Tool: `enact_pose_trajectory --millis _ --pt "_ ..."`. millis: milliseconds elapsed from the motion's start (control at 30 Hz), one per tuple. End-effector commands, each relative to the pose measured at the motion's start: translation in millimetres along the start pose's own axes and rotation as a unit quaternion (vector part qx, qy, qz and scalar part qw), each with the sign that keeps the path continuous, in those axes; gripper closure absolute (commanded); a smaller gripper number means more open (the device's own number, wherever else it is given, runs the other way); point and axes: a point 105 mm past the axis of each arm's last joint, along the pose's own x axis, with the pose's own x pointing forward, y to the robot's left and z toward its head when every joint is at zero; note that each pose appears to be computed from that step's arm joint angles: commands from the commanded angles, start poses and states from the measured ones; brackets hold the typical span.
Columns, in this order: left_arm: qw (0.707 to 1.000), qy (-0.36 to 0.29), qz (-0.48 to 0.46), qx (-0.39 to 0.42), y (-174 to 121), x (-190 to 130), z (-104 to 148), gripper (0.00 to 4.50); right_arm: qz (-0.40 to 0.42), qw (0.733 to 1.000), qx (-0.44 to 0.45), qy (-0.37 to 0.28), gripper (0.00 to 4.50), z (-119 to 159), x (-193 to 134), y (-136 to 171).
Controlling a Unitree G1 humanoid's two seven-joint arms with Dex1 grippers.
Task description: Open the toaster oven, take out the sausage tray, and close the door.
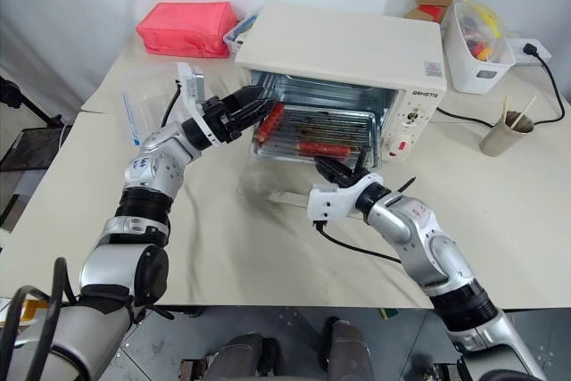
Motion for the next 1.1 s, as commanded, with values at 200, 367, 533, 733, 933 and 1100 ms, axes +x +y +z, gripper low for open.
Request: enact_pose_trajectory --millis 200,367,533,733,933,1100 --pt "0.998 -0.026 0.028 -0.051 6.4 -40.4 24.2 1.3 -0.019 1.0 -0.013 -0.013 4.5 16.9 -21.2 -8.0" --pt "0.991 0.018 0.036 -0.128 -3.9 -64.7 14.7 1.3 0.002 1.0 -0.009 -0.023 4.5 23.6 -27.7 -0.1" --pt "0.958 0.093 0.049 -0.266 -22.9 -79.4 -1.7 1.3 0.014 0.999 -0.016 -0.042 4.5 26.8 -30.9 -2.7" --pt "0.915 0.159 0.054 -0.368 -43.6 -87.0 -18.4 1.3 0.021 0.997 -0.021 -0.077 4.5 35.0 -28.2 -7.1" --pt "0.896 0.138 0.056 -0.418 -47.7 -82.0 -19.6 1.3 0.031 0.993 -0.02 -0.109 4.5 43.2 -23.6 -6.4" --pt "0.889 0.125 0.044 -0.438 -51.4 -73.8 -23.2 2.17 0.042 0.991 -0.014 -0.13 4.5 47.3 -19.3 -4.5"
